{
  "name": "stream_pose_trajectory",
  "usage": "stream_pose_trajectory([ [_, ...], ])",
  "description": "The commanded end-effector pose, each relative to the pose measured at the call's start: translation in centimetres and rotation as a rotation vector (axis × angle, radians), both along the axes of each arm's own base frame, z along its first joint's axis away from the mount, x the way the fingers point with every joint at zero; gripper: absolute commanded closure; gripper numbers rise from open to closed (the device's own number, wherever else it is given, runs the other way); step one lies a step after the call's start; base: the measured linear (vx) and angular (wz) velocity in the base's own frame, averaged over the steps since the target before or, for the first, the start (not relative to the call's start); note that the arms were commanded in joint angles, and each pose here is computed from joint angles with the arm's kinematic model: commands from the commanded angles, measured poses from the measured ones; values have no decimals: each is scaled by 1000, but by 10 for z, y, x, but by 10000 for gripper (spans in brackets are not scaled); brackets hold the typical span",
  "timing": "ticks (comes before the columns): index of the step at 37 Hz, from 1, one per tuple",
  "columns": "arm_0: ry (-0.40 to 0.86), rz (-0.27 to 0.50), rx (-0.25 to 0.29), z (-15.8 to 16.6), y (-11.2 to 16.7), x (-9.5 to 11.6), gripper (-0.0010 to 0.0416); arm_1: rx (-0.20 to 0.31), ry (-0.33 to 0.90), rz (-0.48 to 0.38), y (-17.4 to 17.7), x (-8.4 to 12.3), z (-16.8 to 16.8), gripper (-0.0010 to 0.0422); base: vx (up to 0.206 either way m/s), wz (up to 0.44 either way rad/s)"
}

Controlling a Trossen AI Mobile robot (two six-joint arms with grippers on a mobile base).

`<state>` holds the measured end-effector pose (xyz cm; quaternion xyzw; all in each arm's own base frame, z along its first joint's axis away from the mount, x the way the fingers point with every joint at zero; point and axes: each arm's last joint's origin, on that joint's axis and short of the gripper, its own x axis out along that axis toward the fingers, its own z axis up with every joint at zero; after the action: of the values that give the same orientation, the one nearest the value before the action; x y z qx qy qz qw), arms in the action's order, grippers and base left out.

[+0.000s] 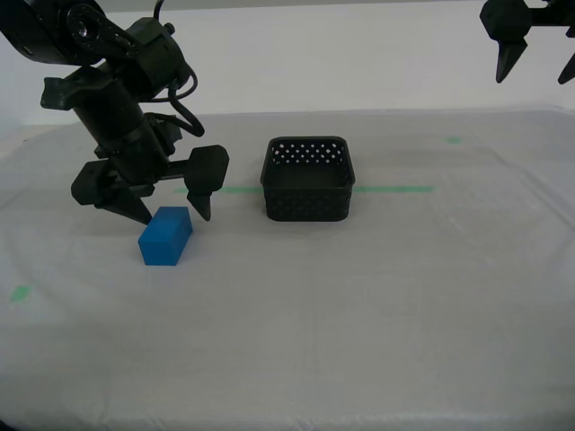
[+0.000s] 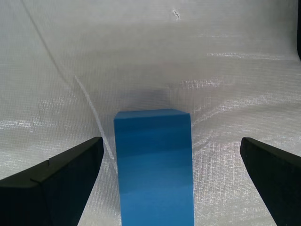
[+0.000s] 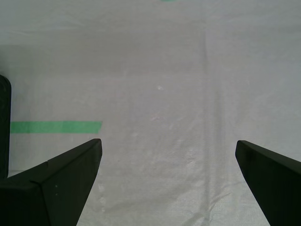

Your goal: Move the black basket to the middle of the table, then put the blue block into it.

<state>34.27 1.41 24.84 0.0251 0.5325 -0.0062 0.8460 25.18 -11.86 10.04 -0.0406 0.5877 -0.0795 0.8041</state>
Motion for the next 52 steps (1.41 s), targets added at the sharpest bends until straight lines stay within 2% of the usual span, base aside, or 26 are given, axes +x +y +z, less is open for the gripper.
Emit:
stream_pose_trajectory([
  [1,-2,0,-3,0,0,0,7,9,-12,-11,-1,0,0,11,0,0],
  [12,-2,0,-3,0,0,0,7,43,-36,-34,-6,-6,-3,11,0,0],
  [35,-2,0,-3,0,0,0,7,49,-14,-36,-1,-17,-14,13,0,0],
  [41,-2,0,-3,0,0,0,7,52,-6,-36,-1,-18,-15,38,0,0],
  [52,-1,0,-3,0,0,0,7,51,14,-14,0,-19,-15,119,0,0],
])
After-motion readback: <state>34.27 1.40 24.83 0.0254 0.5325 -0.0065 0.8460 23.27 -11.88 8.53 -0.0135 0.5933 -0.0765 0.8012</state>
